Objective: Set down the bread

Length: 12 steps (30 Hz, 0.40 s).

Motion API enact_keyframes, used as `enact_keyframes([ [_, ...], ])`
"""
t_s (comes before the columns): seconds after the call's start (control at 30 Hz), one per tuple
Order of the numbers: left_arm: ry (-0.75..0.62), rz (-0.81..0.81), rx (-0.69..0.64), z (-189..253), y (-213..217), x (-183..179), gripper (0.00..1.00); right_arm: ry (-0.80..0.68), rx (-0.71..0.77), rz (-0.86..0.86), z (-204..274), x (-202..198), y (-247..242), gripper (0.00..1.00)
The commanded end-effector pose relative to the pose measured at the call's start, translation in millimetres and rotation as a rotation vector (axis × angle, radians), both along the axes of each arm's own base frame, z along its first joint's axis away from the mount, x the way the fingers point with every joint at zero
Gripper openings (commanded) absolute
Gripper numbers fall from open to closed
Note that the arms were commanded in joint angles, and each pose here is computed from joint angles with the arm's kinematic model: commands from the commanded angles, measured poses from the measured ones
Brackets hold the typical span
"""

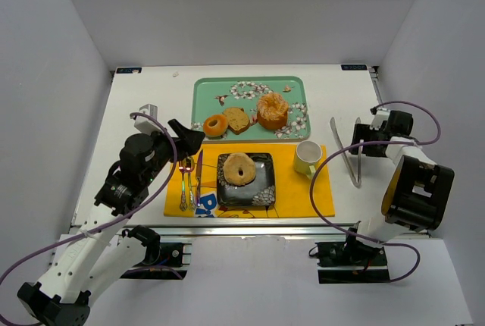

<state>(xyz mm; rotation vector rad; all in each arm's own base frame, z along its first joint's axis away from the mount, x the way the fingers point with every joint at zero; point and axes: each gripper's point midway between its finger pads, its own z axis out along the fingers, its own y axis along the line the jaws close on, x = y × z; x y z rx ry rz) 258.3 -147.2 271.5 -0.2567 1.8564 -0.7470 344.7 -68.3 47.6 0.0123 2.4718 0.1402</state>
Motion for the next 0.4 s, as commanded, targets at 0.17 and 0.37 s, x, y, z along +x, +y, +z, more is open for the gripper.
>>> enact_keyframes([
  [0.17, -0.029, -0.006, 0.000, 10.4, -0.2, 1.1, 0.90, -0.254, -0.027, 0.016, 132.0, 50.9, -4.5, 0.90],
  [0.37, -0.030, -0.012, 0.009, 13.9, -1.6, 2.8, 0.90, -0.432, 0.064, 0.108, 221.6, 86.0, 32.8, 0.89],
])
